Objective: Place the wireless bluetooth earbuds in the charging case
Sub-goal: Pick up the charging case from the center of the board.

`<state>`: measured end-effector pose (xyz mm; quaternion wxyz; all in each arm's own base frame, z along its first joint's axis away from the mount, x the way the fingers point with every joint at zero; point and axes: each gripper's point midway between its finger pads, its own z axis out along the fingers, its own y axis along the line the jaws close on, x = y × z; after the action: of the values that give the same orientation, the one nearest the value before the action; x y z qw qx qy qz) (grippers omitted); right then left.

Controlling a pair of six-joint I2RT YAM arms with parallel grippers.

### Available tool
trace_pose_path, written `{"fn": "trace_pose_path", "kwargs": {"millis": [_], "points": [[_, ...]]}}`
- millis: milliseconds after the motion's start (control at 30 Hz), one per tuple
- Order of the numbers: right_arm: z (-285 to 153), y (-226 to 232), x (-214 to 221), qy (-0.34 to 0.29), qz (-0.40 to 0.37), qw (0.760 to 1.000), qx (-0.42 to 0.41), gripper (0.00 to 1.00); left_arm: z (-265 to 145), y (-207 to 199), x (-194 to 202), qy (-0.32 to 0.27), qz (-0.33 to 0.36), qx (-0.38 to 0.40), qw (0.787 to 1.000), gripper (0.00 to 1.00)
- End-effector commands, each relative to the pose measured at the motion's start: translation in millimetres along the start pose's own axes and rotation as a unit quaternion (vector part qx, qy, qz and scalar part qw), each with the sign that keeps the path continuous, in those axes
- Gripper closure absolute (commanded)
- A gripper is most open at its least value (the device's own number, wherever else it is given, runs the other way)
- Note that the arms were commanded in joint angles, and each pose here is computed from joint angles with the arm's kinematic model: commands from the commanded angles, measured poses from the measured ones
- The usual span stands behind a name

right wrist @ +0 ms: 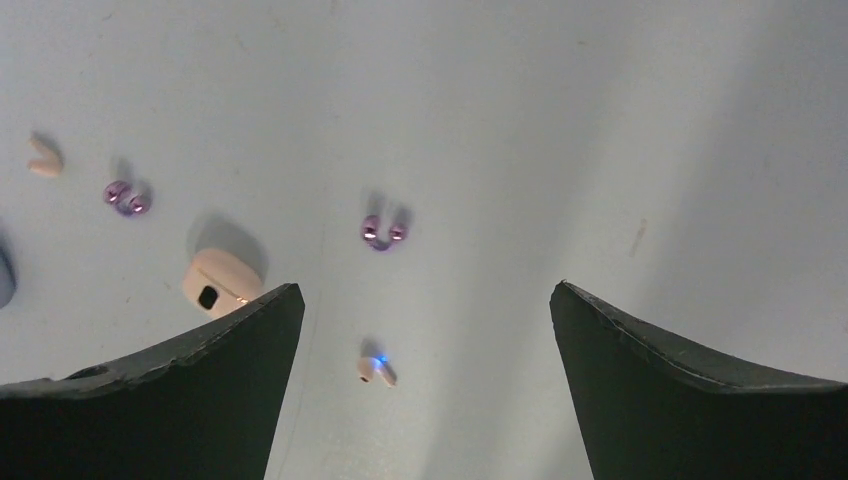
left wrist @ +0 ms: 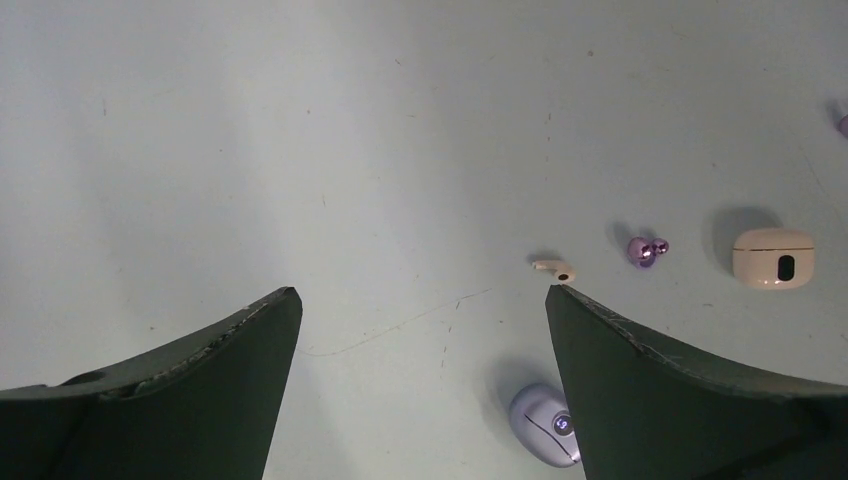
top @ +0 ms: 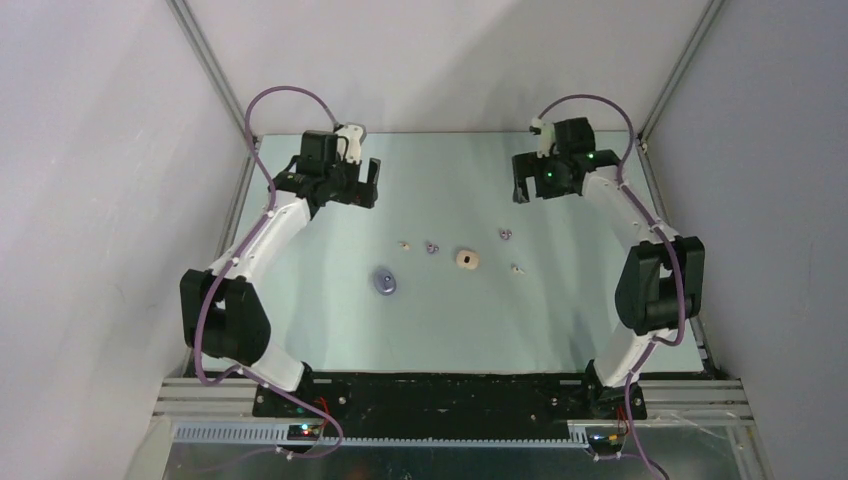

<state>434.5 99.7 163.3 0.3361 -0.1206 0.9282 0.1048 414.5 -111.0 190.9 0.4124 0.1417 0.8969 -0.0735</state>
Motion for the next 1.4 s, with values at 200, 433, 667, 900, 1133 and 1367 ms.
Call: {"fn": "trace_pose_path", "kwargs": {"millis": [200, 433, 667, 900, 1133, 1367], "points": [[11, 110, -1, -0.001, -0.189, 0.969, -0.162, 0.15, -16, -11, -10, -0.026, -0.004, 0.029, 0.999, 0.03], [31, 158, 51, 0.049, -0.254, 0.948, -0.187, 0.26, -33, -19, 7, -0.024, -0.001, 0.049, 0.999, 0.05], [39, 164, 76, 0.067, -0.274, 0.946, -0.163, 0.26, -37, -16, 20, -0.02, -0.017, 0.032, 0.999, 0.04], [42, 161, 99, 0.091, -0.375, 0.899, -0.208, 0.24, -40, -15, 22, -0.024, -0.018, 0.028, 0.999, 0.04], [45, 161, 112, 0.088, -0.439, 0.852, -0.27, 0.25, -41, -15, 23, -0.025, -0.017, 0.029, 0.999, 0.04], [53, 164, 123, 0.106, -0.445, 0.849, -0.264, 0.14, -39, -15, 20, -0.019, -0.032, 0.026, 0.999, 0.04]]}}
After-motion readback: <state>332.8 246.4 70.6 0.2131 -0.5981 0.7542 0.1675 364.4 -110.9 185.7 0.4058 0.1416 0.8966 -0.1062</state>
